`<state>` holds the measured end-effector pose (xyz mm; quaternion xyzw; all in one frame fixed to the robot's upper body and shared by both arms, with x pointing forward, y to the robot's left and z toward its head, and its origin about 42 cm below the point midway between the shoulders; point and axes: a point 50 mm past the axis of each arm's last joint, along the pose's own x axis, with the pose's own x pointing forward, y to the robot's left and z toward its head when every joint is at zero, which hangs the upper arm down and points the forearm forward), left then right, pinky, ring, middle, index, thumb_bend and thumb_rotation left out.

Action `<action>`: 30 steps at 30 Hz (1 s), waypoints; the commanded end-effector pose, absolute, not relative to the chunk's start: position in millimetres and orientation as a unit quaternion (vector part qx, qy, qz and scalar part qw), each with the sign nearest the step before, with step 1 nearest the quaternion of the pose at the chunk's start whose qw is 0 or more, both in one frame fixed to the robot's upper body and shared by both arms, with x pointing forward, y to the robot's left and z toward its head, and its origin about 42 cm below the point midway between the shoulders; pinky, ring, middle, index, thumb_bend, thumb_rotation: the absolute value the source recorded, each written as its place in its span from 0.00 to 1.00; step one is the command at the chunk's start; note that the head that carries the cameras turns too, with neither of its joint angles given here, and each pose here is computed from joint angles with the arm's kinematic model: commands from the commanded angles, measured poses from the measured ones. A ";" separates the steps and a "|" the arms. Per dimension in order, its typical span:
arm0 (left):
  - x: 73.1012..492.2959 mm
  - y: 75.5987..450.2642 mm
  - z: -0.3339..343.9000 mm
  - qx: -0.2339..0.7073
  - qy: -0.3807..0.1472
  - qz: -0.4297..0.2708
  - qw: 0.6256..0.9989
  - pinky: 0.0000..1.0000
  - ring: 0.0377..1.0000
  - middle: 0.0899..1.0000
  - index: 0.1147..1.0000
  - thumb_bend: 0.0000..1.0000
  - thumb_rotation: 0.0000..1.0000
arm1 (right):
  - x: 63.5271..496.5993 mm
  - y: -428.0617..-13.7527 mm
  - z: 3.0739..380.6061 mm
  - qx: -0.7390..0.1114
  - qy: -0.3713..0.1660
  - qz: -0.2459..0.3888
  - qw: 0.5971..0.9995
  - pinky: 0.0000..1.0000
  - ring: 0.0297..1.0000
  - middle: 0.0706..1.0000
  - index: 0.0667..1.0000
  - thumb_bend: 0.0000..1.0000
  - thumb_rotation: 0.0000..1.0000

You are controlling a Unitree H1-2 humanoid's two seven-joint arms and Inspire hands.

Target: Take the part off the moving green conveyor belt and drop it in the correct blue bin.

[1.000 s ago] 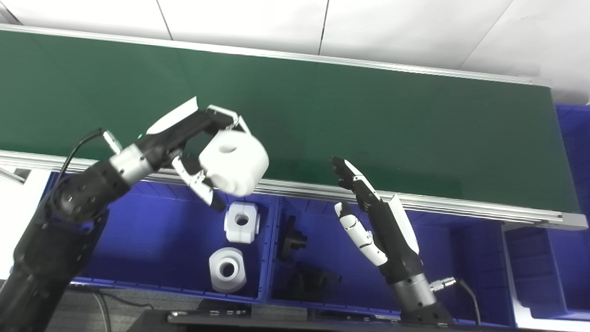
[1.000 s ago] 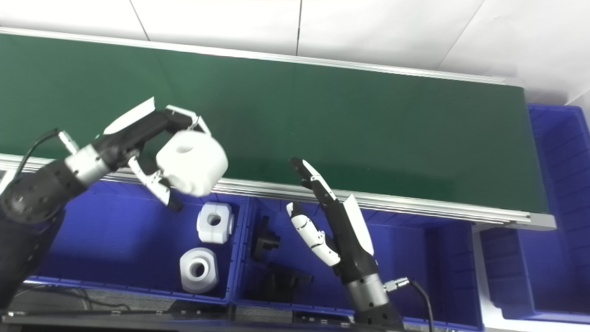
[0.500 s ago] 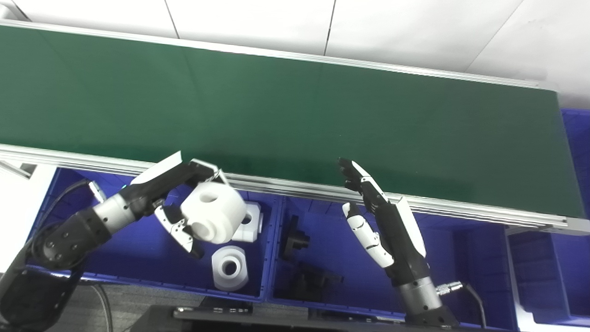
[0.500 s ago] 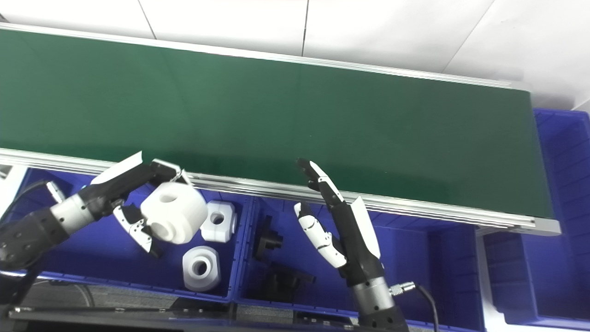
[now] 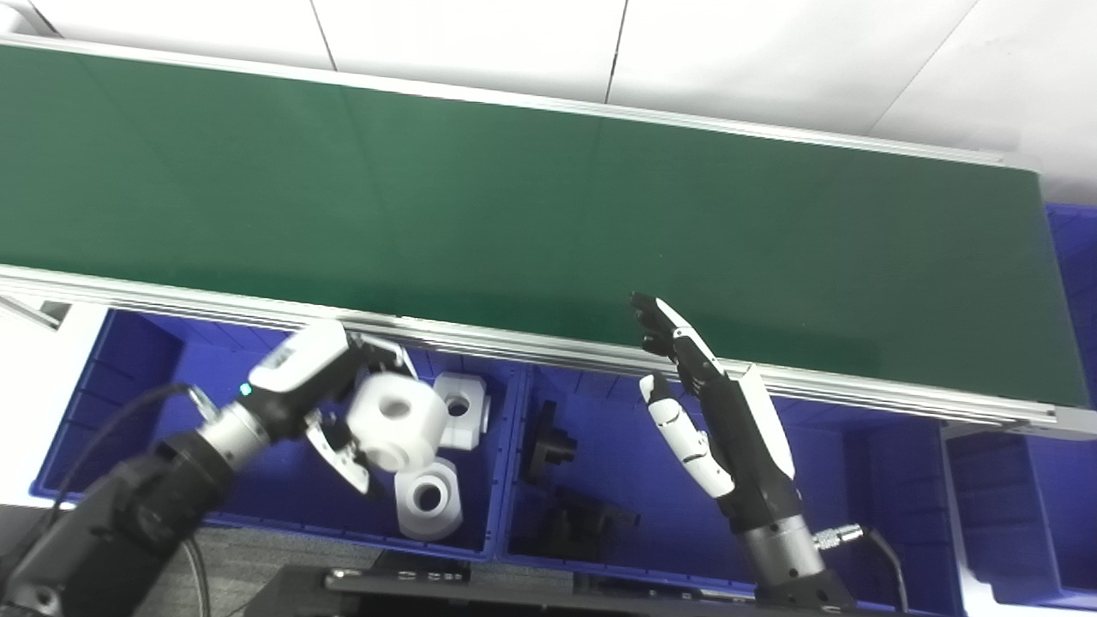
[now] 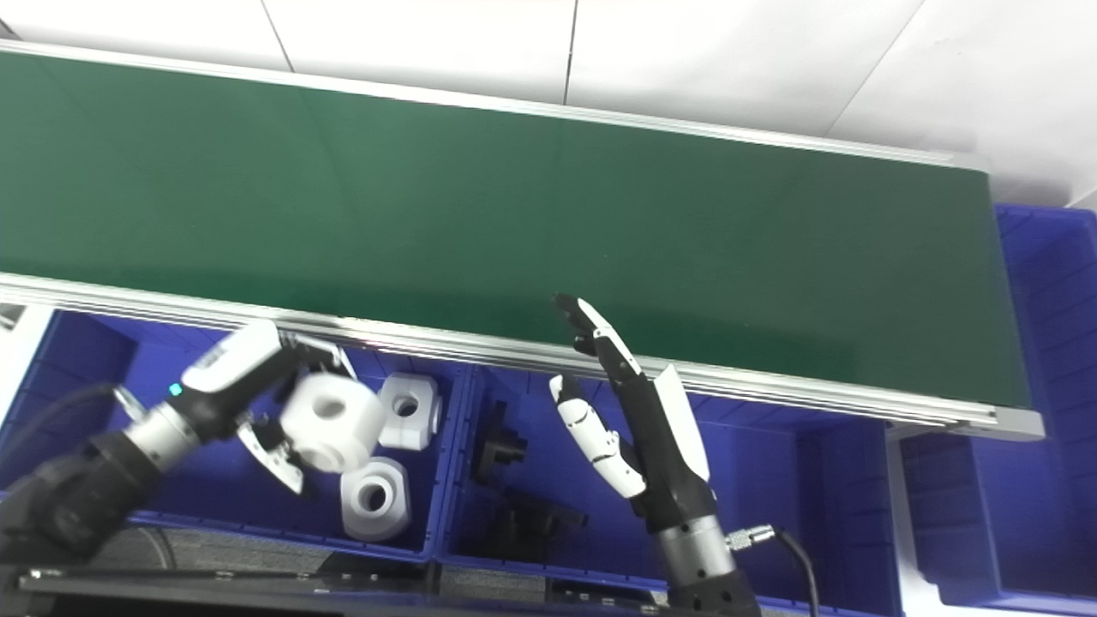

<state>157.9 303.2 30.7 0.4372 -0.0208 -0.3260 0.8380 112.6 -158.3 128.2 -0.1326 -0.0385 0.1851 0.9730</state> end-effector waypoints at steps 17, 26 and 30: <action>184.7 298.6 108.0 0.224 -0.098 -0.345 0.906 0.62 0.66 0.69 0.64 0.60 0.45 | 112.3 -152.5 143.6 -0.117 -0.063 0.178 0.975 0.86 0.91 0.92 0.90 0.35 0.90; 182.6 264.7 118.1 0.153 -0.070 -0.391 0.905 0.85 0.90 0.93 0.91 0.48 0.62 | 113.3 -132.1 137.7 -0.117 -0.056 0.187 0.974 0.86 0.91 0.92 0.91 0.35 0.91; 188.6 267.8 115.4 0.148 -0.058 -0.388 0.908 0.92 0.97 1.00 0.97 0.48 0.76 | 114.0 -125.6 136.3 -0.120 -0.050 0.186 0.974 0.86 0.91 0.93 0.91 0.38 0.94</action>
